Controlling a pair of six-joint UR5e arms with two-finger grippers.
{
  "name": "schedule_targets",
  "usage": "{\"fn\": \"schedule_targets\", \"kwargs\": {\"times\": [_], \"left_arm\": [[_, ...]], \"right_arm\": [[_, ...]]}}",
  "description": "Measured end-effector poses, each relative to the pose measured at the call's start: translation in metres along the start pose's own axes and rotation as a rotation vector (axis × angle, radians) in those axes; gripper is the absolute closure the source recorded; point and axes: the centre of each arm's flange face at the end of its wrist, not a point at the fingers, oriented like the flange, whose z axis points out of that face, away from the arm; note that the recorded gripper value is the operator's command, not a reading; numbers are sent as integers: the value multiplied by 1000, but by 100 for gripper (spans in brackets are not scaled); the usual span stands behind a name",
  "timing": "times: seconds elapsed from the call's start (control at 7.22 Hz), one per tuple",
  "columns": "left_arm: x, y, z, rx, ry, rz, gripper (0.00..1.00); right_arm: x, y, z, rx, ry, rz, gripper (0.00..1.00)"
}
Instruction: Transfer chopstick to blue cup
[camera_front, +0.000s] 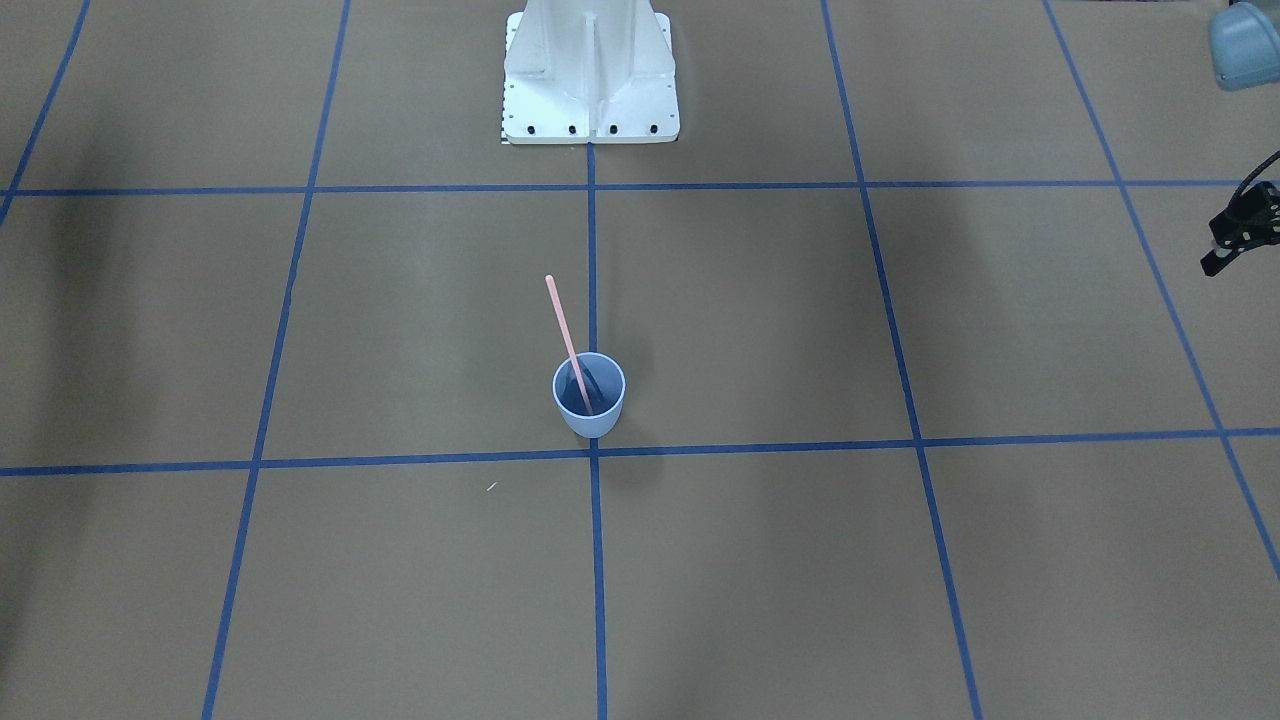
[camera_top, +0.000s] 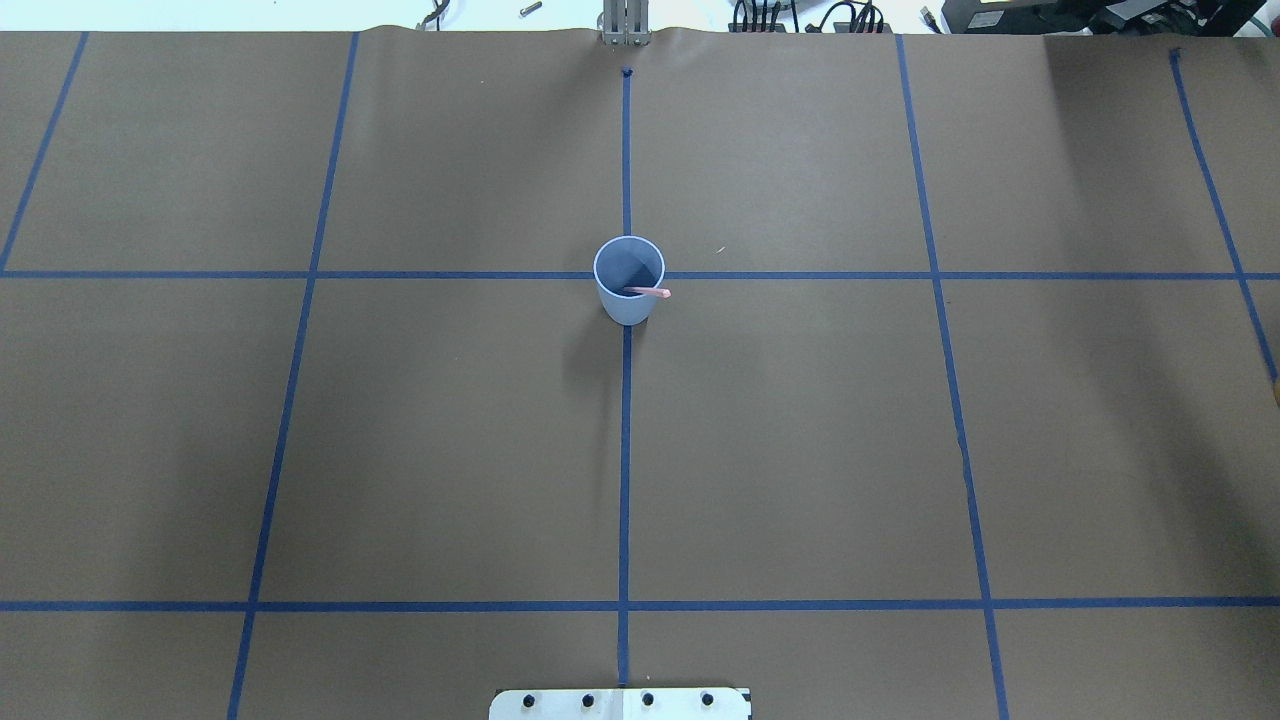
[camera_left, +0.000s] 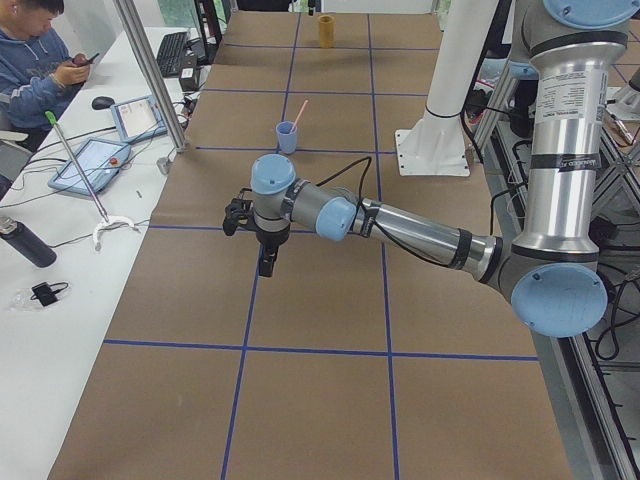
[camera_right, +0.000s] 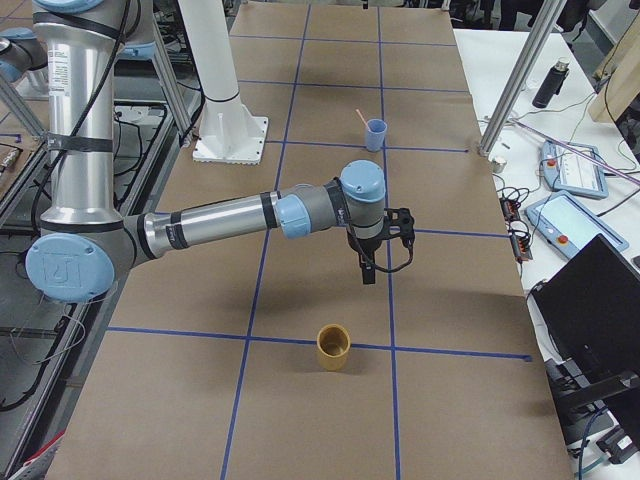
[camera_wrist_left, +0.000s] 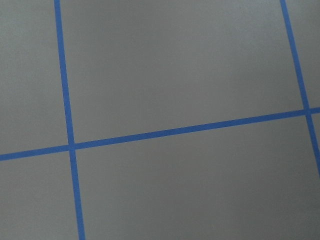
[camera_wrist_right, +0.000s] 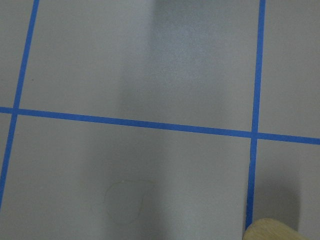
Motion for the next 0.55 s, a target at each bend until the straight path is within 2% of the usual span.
{"fn": "schedule_targets", "kwargs": {"times": [0.55], "left_arm": [[-4, 1, 6, -10, 1, -3, 2]], "right_arm": [[-5, -5, 0, 2, -4, -11, 0]]}}
